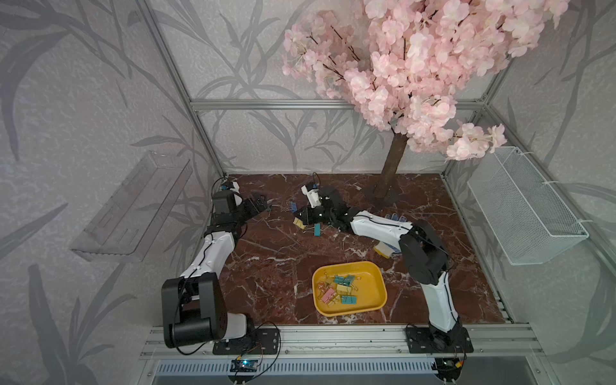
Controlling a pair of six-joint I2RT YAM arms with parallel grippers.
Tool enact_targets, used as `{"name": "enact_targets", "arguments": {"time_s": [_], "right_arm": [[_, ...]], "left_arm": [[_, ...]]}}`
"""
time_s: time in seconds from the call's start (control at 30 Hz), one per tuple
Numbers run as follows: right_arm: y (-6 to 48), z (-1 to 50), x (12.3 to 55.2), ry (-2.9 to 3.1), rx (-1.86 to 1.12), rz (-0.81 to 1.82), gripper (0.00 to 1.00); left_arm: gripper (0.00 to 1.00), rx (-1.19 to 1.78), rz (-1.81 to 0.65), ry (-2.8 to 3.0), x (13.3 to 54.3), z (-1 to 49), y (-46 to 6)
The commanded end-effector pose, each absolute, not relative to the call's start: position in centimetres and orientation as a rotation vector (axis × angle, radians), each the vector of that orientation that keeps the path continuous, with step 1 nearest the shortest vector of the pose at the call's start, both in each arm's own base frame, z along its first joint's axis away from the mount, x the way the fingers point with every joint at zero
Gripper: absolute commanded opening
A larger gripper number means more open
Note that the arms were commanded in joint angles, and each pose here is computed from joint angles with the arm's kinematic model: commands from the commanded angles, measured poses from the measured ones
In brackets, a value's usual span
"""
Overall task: Put the binder clips in the storage box
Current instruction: Pick up the binder clip at the center of the board, then place the binder clip in the storage box.
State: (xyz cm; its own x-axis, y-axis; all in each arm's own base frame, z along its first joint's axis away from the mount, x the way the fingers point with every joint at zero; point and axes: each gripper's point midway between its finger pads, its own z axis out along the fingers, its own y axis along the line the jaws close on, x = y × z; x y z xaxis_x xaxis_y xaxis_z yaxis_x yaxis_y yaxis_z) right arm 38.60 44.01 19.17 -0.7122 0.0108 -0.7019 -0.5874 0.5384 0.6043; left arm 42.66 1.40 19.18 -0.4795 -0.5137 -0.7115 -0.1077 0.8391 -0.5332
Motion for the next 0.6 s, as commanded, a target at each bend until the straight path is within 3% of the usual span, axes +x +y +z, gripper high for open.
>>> {"name": "enact_targets", "arguments": {"time_s": [0.0,0.27,0.4,0.57], "right_arm": [[39.1,23.6,37.4,2.000,-0.395,1.075,0.00],[26.5,22.3,27.2,2.135,-0.389,0.773,0.00],[24.0,18.5,23.0,2.224,-0.460,0.717,0.00],[23.9,14.7,20.7,2.319,-0.512,0.709,0.00]], "left_arm": [[1.00,-0.418,-0.512,2.037,42.7,19.1,0.9],[1.00,-0.359,-0.413,2.070,42.5,18.9,-0.1],[1.00,-0.327,-0.346,2.078,42.3,19.0,-0.7],[1.00,-0.304,-0.225,2.106,41.9,18.5,-0.7]]}}
